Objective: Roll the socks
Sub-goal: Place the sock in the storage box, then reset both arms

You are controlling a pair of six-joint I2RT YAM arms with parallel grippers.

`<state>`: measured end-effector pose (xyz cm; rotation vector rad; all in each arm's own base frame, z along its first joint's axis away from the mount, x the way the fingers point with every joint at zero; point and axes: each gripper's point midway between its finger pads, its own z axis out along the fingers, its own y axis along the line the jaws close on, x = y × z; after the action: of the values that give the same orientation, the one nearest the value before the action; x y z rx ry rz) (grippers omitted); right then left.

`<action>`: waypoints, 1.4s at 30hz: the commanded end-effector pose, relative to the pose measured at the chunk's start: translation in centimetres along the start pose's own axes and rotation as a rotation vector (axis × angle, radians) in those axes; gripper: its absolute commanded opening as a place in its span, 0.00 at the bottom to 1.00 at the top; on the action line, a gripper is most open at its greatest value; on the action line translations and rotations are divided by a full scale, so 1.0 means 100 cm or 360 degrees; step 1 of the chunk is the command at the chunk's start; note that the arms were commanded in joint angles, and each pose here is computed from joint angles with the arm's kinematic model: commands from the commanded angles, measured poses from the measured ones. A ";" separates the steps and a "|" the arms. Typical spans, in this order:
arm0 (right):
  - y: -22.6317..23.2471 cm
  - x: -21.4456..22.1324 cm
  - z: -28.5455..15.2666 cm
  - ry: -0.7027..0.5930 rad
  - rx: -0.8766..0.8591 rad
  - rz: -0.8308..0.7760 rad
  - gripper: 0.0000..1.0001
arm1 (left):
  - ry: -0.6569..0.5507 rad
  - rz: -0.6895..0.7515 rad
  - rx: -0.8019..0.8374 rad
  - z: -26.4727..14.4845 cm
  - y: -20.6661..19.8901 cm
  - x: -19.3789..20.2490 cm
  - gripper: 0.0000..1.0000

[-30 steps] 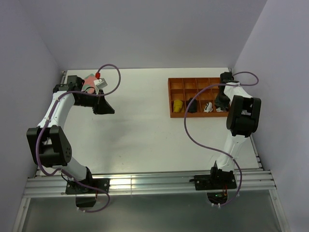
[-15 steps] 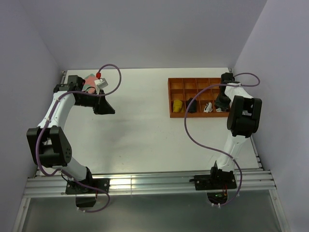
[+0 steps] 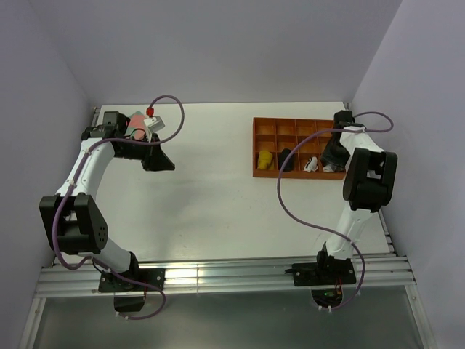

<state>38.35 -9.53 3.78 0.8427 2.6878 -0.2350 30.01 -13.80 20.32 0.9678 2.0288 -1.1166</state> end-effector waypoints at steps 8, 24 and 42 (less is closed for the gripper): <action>-0.006 -0.022 -0.061 -0.0211 -0.0066 0.0117 0.54 | -0.0042 0.0108 -0.0018 0.006 -0.012 -0.020 0.18; 0.011 0.020 -0.206 -0.0767 -0.0659 0.0032 0.90 | -0.0203 0.0094 -0.0390 -0.015 -0.019 -0.029 0.18; 0.024 0.139 -0.277 -0.1047 -0.1287 -0.0304 1.00 | -0.0234 0.0007 -0.0678 -0.026 -0.004 -0.009 0.19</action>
<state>21.80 5.99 23.84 0.2297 1.9806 0.4099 29.14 -12.11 21.55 0.6686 2.0628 -0.7142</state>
